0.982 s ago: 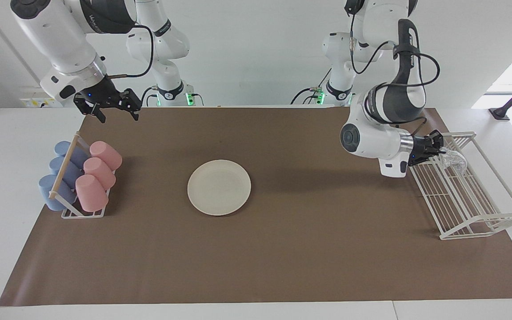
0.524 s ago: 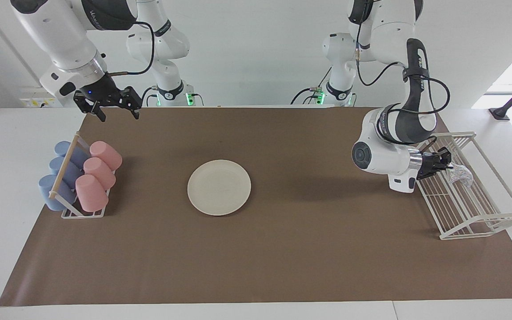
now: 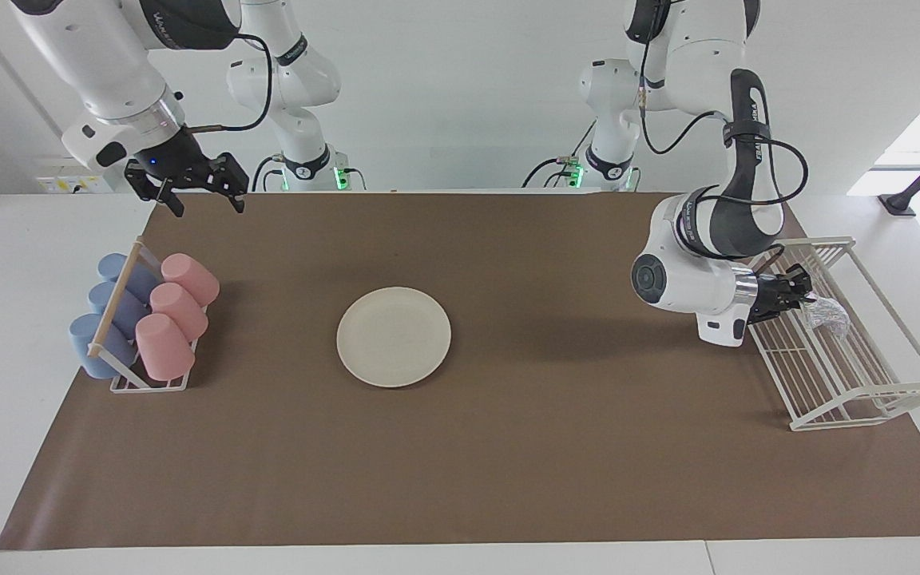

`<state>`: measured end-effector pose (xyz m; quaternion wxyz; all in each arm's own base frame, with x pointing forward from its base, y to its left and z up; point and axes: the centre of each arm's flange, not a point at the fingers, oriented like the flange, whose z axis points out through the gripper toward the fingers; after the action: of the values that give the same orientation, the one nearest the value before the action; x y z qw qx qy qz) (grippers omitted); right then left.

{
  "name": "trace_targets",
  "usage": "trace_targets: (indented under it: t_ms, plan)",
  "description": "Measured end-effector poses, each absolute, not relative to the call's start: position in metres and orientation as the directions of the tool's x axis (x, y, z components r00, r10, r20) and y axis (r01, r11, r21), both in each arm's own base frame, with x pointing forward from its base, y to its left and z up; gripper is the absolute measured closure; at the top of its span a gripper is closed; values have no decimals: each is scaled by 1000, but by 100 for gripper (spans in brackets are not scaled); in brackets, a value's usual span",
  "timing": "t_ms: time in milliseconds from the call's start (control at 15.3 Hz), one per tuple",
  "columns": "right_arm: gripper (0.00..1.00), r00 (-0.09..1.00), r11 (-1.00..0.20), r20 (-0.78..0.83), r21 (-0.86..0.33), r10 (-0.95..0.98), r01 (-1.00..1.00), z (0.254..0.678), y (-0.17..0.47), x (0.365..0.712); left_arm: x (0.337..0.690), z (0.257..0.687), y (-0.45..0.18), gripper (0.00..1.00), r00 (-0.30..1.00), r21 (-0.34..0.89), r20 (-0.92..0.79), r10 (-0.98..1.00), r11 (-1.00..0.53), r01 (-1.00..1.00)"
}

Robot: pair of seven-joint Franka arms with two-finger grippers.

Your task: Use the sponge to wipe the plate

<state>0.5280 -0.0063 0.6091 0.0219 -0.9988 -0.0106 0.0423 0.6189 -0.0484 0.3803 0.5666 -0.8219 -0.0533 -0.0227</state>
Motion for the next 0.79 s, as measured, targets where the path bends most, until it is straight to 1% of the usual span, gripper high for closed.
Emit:
trace_targets:
  t_ms: [65, 196, 262, 327, 393, 458, 655, 786]
  plan:
    - [0, 996, -999, -82, -45, 23, 19, 611, -6, 527, 619, 380, -48, 59, 993, -929, 98, 62, -353, 113]
    - [0, 997, -999, -78, -45, 23, 19, 613, -6, 526, 619, 380, -48, 37, 993, -929, 98, 63, -353, 114]
    - [0, 997, -999, -77, -45, 23, 19, 613, -6, 526, 619, 380, -48, 29, 993, -929, 98, 63, -353, 114]
    - [0, 997, -999, -78, -45, 19, 15, 613, -6, 526, 619, 380, -48, 13, 993, -929, 98, 63, -353, 114]
    - [0, 997, -999, -78, -44, 10, 7, 613, -6, 526, 619, 380, -48, 3, 993, -929, 98, 63, -353, 114]
    - [0, 997, -999, -78, -43, 2, -2, 613, -6, 526, 619, 380, -48, 0, 993, -928, 98, 63, -354, 114]
    - [0, 997, -999, -79, -43, -5, -8, 613, -6, 526, 619, 380, -48, 0, 993, -927, 96, 67, -358, 114]
    - [0, 997, -999, -79, -43, -5, -8, 613, -6, 526, 617, 378, -51, 0, 991, -909, 91, 97, -399, 122]
